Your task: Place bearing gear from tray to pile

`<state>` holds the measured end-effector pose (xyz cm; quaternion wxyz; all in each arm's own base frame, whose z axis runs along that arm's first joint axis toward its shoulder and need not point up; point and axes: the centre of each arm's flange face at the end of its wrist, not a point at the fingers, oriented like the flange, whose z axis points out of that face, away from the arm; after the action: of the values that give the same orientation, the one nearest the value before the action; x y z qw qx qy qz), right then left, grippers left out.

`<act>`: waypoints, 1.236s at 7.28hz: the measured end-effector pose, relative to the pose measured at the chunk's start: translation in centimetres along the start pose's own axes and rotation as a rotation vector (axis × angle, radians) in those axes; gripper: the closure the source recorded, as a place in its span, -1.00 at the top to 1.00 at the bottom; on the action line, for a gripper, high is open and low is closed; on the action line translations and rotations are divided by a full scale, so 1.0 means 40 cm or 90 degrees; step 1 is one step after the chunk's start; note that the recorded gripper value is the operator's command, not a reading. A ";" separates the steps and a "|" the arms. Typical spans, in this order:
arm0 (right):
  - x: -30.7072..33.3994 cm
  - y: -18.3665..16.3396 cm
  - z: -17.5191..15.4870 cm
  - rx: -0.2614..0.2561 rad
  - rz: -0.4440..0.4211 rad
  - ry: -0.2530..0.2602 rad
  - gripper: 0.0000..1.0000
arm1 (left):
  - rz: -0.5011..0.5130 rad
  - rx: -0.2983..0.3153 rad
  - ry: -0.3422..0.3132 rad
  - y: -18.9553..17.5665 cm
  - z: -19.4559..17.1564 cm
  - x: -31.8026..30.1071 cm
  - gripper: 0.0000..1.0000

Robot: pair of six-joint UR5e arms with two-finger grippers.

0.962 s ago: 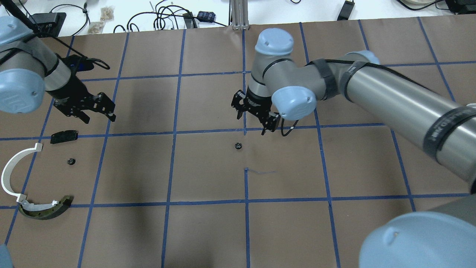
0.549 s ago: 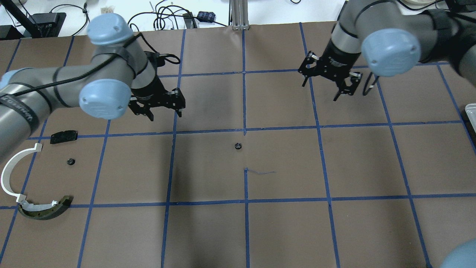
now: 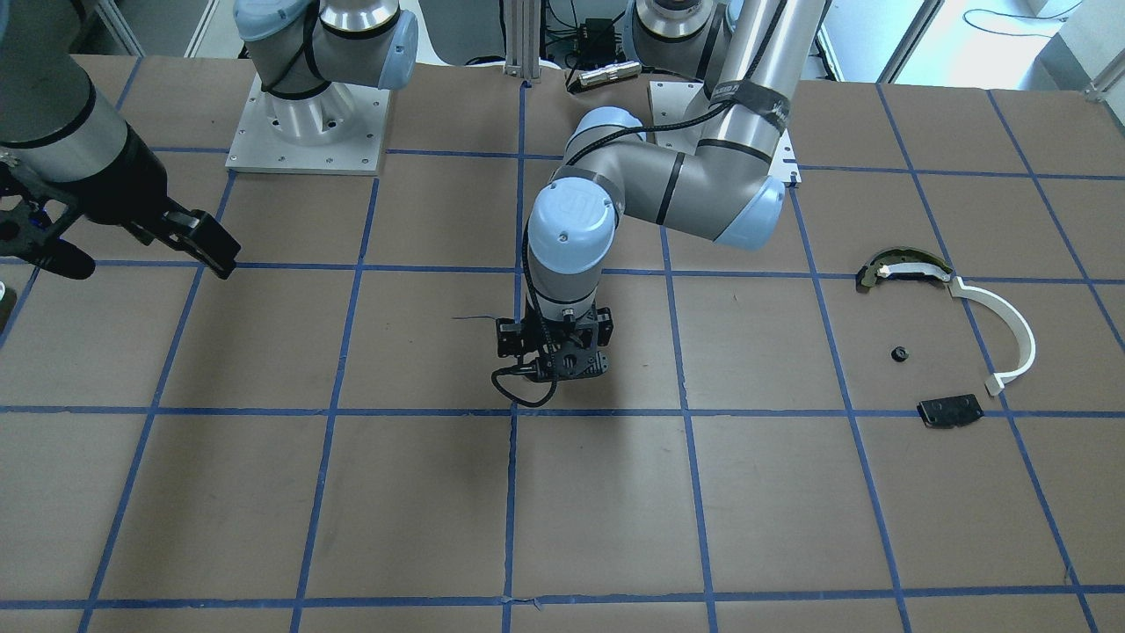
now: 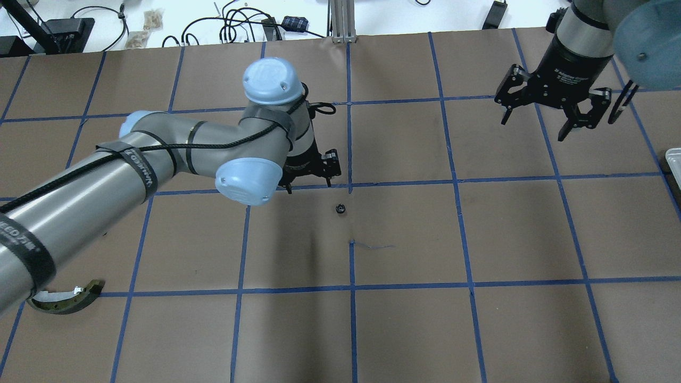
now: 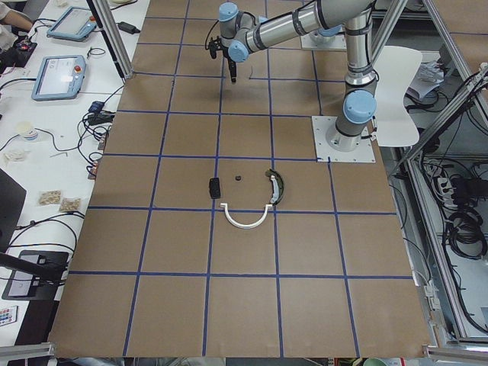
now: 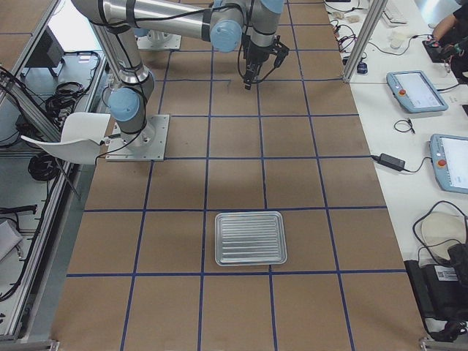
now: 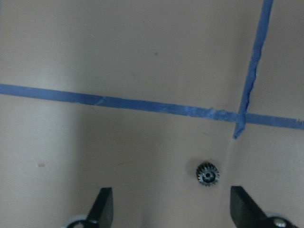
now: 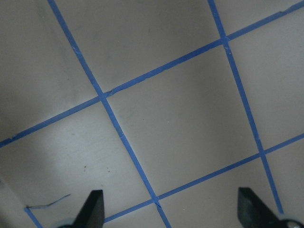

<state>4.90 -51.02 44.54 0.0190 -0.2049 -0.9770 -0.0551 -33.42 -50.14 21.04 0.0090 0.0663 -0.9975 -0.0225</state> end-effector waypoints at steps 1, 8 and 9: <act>-0.003 0.013 -0.004 -0.001 0.000 0.000 1.00 | 0.005 -0.004 -0.003 0.010 0.031 0.021 0.75; -0.123 0.093 0.007 -0.018 -0.068 -0.007 1.00 | 0.026 0.003 -0.006 0.001 0.109 0.048 -1.00; -0.122 0.095 0.005 -0.016 -0.064 -0.007 1.00 | 0.029 0.006 -0.005 0.000 0.106 0.048 -1.00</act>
<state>10.90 -49.49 44.43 0.0079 -0.1558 -0.9855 -0.0672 -35.42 -50.21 16.82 0.0051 0.0436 -0.9989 -0.0179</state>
